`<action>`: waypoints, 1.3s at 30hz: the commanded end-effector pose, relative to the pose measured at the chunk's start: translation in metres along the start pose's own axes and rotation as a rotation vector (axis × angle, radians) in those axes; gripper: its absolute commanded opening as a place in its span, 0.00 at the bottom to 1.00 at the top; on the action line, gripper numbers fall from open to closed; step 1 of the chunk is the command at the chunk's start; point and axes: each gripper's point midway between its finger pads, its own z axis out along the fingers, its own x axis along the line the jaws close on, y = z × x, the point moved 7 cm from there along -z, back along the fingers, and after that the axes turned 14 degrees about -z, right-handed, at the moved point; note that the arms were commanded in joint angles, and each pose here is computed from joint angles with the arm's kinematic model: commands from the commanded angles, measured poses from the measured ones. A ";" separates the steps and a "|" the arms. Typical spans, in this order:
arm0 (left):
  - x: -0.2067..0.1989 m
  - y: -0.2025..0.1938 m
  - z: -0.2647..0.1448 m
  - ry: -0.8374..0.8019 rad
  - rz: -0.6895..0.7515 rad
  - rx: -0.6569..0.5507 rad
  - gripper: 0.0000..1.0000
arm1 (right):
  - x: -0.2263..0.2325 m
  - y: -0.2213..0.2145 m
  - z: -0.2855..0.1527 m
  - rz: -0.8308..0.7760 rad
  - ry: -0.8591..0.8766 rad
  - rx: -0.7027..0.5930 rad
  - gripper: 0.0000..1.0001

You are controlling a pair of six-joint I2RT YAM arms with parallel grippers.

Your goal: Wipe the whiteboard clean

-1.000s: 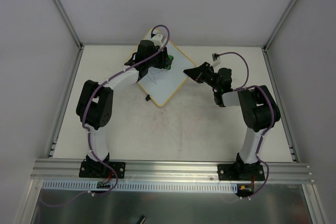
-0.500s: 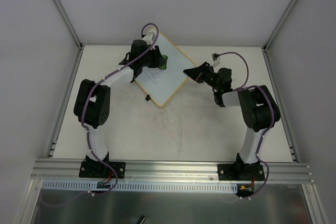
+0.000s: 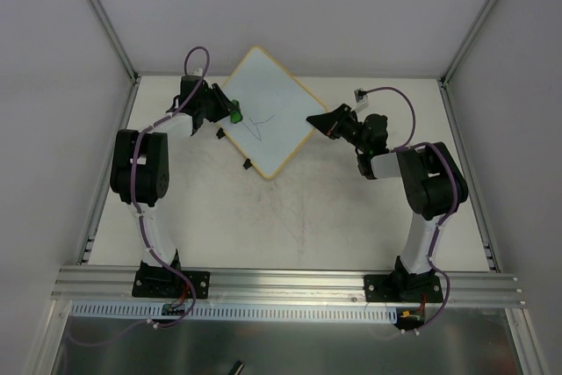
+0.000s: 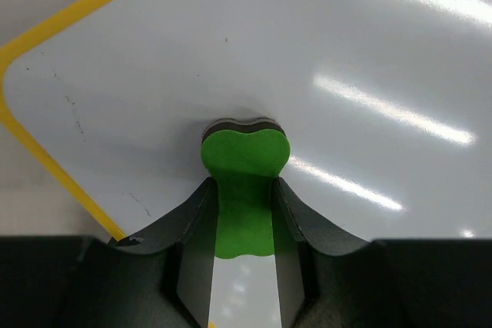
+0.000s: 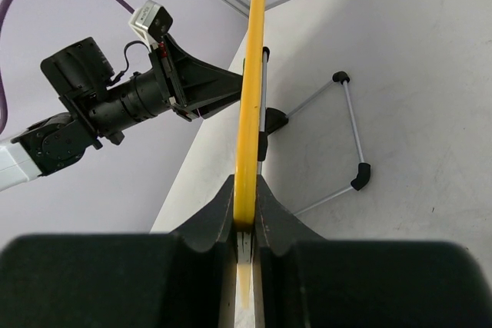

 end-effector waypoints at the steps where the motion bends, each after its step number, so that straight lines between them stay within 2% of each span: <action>1: 0.027 -0.016 0.011 0.057 -0.097 0.083 0.00 | 0.024 0.009 0.006 -0.063 0.146 -0.024 0.00; 7: 0.040 -0.013 0.012 0.064 -0.152 0.097 0.00 | 0.024 0.008 0.005 -0.063 0.146 -0.025 0.00; 18: 0.022 -0.013 0.005 -0.014 -0.127 0.074 0.00 | 0.024 0.009 0.007 -0.060 0.149 -0.028 0.00; 27: -0.031 -0.028 0.011 -0.103 -0.011 0.075 0.00 | 0.023 0.009 0.007 -0.061 0.151 -0.026 0.00; 35: -0.097 -0.036 0.014 -0.163 0.181 0.006 0.00 | 0.024 0.009 0.009 -0.058 0.156 -0.024 0.00; 39: -0.124 -0.050 0.020 -0.210 0.281 0.028 0.00 | 0.023 0.009 0.009 -0.057 0.152 -0.024 0.00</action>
